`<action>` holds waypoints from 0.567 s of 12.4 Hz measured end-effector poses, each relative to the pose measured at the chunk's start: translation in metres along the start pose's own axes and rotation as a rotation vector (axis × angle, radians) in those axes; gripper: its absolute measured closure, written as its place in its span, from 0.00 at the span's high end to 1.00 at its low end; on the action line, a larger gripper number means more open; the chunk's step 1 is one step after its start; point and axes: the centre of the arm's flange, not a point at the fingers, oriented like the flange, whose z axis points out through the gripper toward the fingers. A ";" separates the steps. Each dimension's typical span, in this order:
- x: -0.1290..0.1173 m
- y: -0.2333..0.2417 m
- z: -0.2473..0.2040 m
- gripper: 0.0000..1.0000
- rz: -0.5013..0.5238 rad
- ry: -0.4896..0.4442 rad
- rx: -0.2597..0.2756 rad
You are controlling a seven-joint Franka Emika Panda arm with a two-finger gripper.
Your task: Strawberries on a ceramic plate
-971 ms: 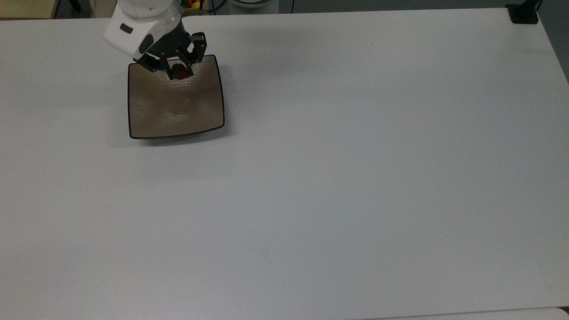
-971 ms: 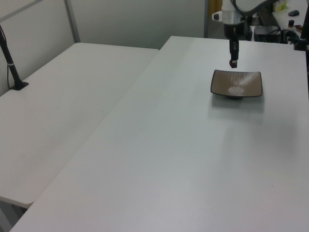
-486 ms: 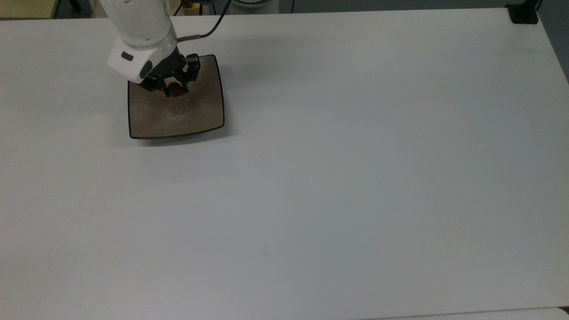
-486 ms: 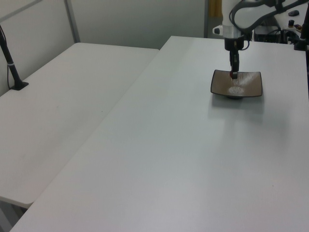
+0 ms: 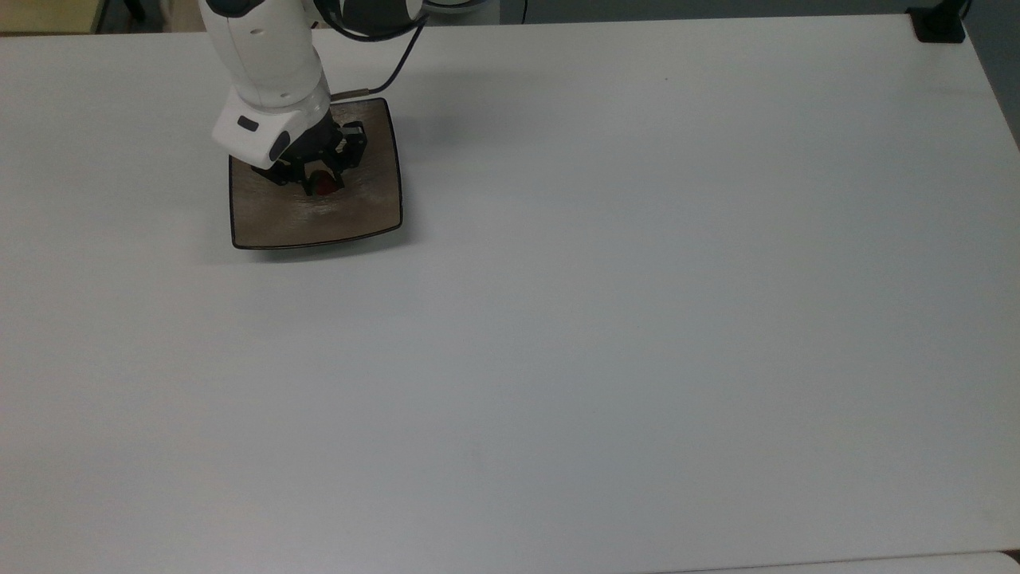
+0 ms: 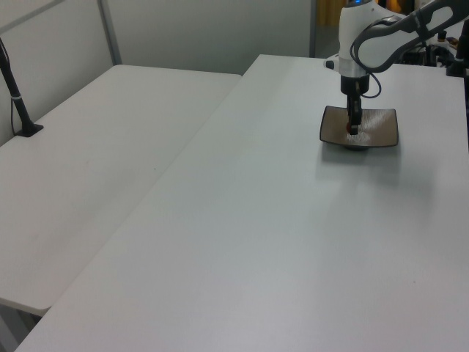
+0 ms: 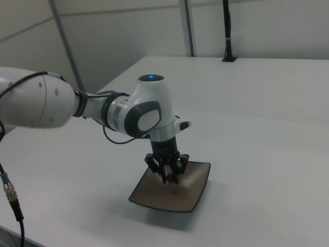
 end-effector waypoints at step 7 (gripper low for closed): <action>0.001 -0.001 -0.007 1.00 -0.001 0.012 -0.006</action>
